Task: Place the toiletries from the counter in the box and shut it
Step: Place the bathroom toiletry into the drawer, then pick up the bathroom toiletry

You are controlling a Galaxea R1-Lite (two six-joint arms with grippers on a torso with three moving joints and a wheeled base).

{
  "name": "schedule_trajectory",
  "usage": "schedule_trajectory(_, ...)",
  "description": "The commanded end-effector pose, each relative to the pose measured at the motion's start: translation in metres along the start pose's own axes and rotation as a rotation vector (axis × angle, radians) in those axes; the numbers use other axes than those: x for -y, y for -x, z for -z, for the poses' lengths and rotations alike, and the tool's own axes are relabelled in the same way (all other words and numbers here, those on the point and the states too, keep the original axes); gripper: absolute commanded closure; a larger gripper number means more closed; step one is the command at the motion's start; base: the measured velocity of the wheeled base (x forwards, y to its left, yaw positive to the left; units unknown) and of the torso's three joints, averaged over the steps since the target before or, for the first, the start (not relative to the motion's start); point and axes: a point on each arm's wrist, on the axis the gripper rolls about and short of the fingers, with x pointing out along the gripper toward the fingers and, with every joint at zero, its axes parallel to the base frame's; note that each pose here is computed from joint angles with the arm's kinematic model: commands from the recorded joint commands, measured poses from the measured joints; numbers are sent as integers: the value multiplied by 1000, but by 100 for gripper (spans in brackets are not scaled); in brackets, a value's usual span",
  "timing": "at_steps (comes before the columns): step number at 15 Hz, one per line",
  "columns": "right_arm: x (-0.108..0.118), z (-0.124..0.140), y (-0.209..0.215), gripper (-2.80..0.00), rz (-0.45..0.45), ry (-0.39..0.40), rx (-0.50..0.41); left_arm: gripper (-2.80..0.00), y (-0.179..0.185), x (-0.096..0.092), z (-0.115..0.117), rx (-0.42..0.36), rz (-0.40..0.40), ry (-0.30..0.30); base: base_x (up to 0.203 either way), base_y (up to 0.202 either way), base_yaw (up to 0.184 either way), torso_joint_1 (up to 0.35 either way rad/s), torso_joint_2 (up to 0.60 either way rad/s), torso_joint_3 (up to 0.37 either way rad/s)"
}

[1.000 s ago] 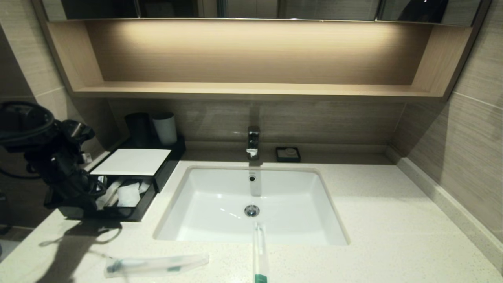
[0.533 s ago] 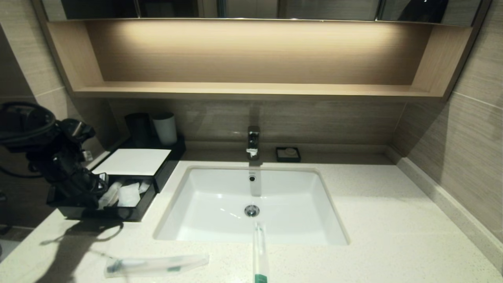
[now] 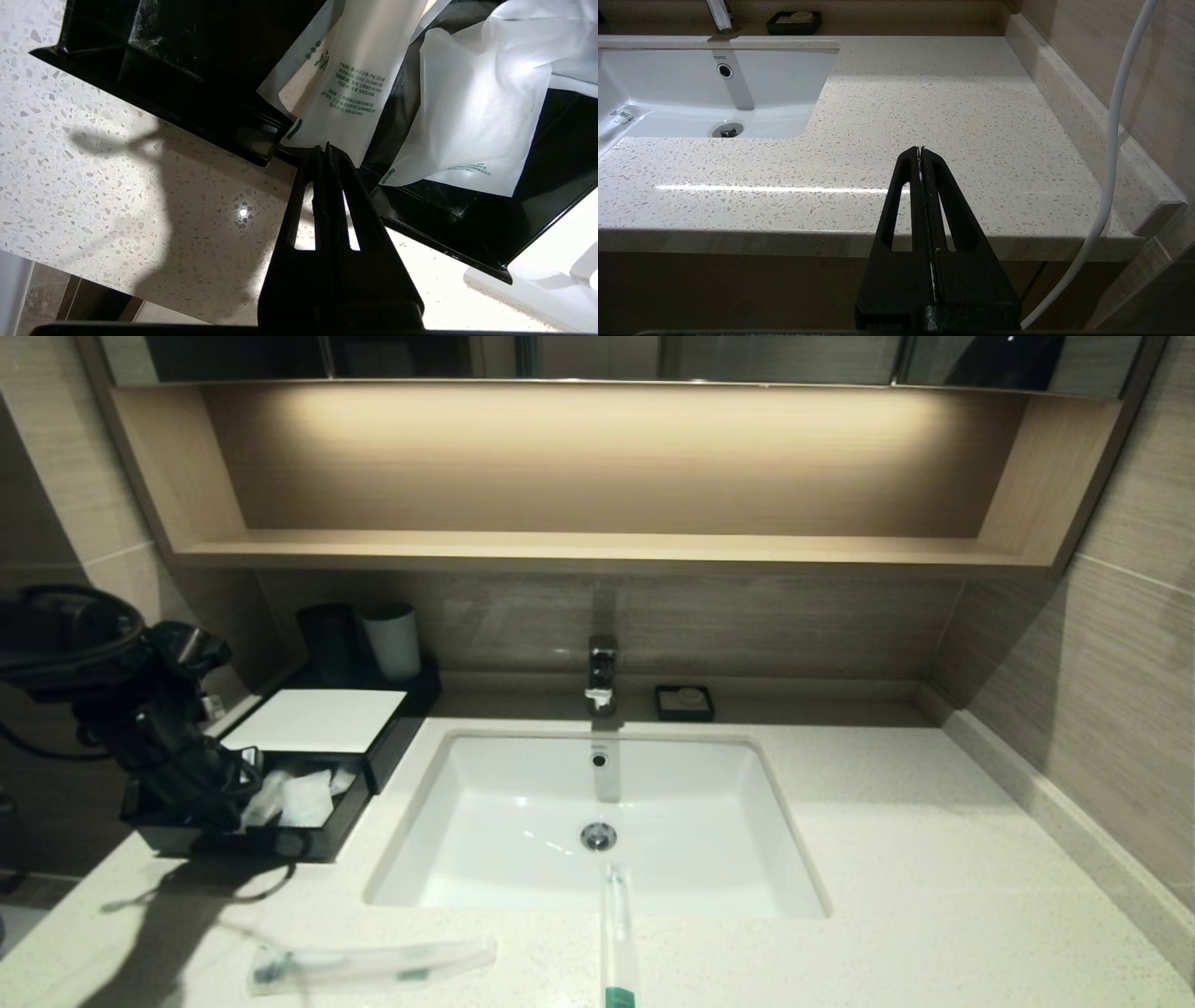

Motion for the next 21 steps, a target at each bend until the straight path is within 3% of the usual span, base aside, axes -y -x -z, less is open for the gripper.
schedule_trajectory(1,0,0,0,0,0,0,-1,0,1,0,-1,15,3,3,0,0,0,0,0,0)
schedule_trajectory(10,0,0,0,0,0,0,-1,0,46,2,13,108,47,-3,0,0,0,0,0,0)
schedule_trajectory(17,0,0,0,0,0,0,-1,0,94,25,76,147,128,-138,0,0,0,0,0,0)
schedule_trajectory(21,0,0,0,0,0,0,-1,0,112,29,99,121,286,-186,0,0,0,0,0,0)
